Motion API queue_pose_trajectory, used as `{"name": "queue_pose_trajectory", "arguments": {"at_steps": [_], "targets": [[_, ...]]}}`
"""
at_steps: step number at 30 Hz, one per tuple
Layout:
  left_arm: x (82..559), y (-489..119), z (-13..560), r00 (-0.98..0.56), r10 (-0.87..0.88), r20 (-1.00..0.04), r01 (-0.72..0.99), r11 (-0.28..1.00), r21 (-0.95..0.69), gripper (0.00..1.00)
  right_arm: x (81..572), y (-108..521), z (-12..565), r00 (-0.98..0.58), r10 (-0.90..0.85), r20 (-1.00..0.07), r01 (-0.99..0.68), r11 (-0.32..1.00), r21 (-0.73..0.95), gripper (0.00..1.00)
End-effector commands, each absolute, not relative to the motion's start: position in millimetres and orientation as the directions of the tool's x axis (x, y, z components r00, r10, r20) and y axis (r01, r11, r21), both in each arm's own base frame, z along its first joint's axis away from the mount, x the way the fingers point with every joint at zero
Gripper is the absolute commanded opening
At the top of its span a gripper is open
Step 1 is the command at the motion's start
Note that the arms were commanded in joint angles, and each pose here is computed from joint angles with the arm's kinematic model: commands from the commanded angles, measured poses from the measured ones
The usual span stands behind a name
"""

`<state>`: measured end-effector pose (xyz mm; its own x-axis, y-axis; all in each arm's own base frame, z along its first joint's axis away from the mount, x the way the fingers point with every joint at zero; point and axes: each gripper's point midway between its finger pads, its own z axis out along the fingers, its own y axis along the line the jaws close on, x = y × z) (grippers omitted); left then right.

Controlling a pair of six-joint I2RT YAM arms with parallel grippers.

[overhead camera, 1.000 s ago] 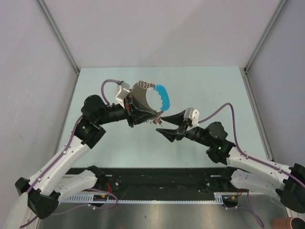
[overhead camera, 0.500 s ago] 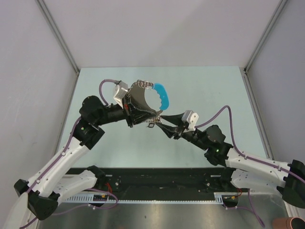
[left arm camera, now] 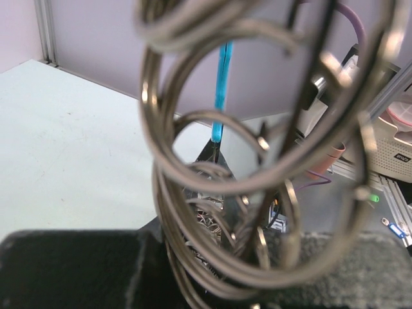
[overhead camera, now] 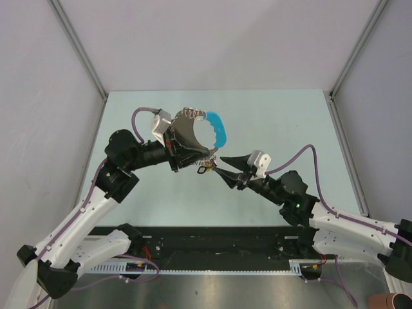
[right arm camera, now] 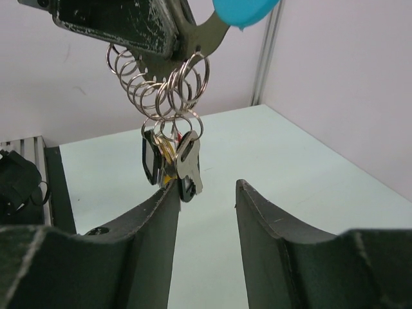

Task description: Remove the keys from the keyring

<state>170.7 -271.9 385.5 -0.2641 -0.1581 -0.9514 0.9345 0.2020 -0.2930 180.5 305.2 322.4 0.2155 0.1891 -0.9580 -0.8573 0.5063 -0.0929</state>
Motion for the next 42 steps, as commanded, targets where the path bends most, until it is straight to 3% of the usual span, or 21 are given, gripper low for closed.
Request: {"name": "queue_pose_trajectory", "arguments": {"at_steps": [1, 18, 33, 42], "targets": [[163.8, -266.2, 421.7, -0.163, -0.217, -0.962, 0.958, 0.197, -0.207, 0.00, 181.0, 304.9, 322.3, 0.228, 0.178, -0.957, -0.847, 0.522, -0.104, 0.44], [164.0, -265.5, 422.2, -0.166, -0.224, -0.960, 0.956, 0.202, -0.212, 0.00, 190.2, 312.2, 319.2, 0.248, 0.172, -0.953, -0.813, 0.572, -0.109, 0.41], [167.2, -265.3, 418.3, -0.172, -0.224, -0.959, 0.951, 0.217, -0.221, 0.00, 183.4, 320.7, 341.8, 0.306, 0.257, -0.916, -0.805, 0.584, -0.105, 0.48], [165.6, -264.6, 420.8, -0.172, -0.228, -0.958, 0.952, 0.213, -0.221, 0.00, 196.0, 313.0, 341.6, 0.343, 0.222, -0.913, -0.747, 0.654, -0.121, 0.34]]}}
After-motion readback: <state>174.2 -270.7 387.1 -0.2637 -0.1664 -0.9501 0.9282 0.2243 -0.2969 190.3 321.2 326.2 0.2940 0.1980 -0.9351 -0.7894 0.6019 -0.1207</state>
